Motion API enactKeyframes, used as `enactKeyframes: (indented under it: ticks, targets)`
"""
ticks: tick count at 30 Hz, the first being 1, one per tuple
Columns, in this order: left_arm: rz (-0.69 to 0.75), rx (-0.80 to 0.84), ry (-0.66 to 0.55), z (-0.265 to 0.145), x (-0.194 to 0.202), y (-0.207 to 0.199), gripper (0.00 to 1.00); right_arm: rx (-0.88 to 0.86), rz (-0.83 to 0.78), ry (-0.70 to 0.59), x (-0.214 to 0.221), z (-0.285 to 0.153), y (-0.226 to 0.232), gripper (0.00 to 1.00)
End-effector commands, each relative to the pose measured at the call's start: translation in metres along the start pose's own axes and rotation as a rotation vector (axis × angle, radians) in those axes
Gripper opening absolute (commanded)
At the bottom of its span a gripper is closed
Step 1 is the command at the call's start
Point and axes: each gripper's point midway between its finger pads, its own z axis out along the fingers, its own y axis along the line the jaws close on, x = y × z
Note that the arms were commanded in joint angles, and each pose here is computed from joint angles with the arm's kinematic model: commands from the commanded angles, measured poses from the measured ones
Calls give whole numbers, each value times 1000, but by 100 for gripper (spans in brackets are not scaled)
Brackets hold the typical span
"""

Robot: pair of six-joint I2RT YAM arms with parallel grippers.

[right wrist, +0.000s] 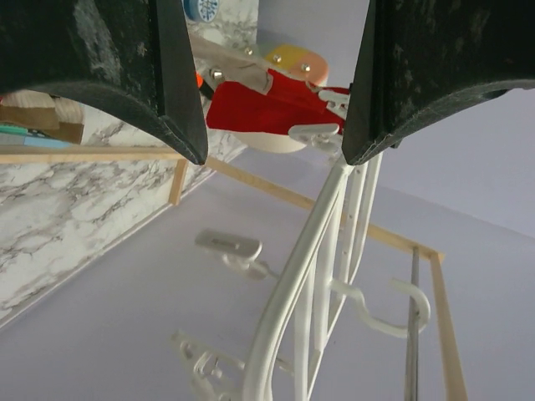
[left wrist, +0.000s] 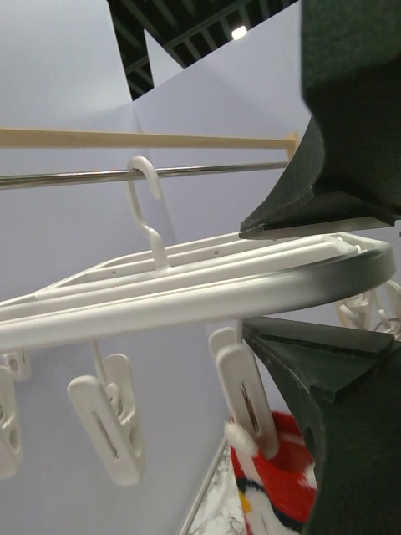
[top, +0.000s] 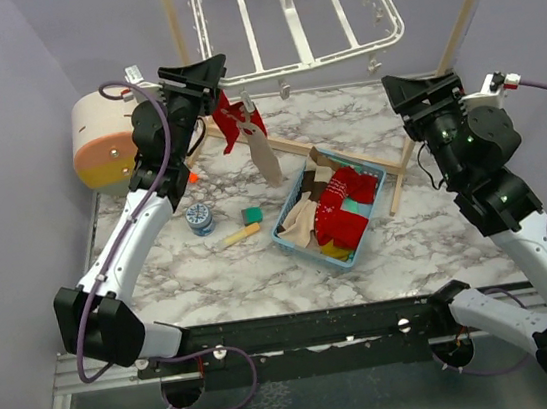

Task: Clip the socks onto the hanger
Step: Rotate the hanger at the clothesline.

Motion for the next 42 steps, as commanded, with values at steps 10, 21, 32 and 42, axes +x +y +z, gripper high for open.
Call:
enactKeyframes:
  ticks: [10,21,32,42]
  targets:
    - [-97,40,121,31,-17,0,46,28,71,-205,-43,29,21,71]
    - [-113,51,165,44,-31,4,46,-10,122,-136,-36,68,24,62]
    - [-103,61,191,41,-31,2,55,-119,132,31,-6,78,48,41]
    - [-43,36,240,-15,-18,5,80,-143,153,88,4,67,50,11]
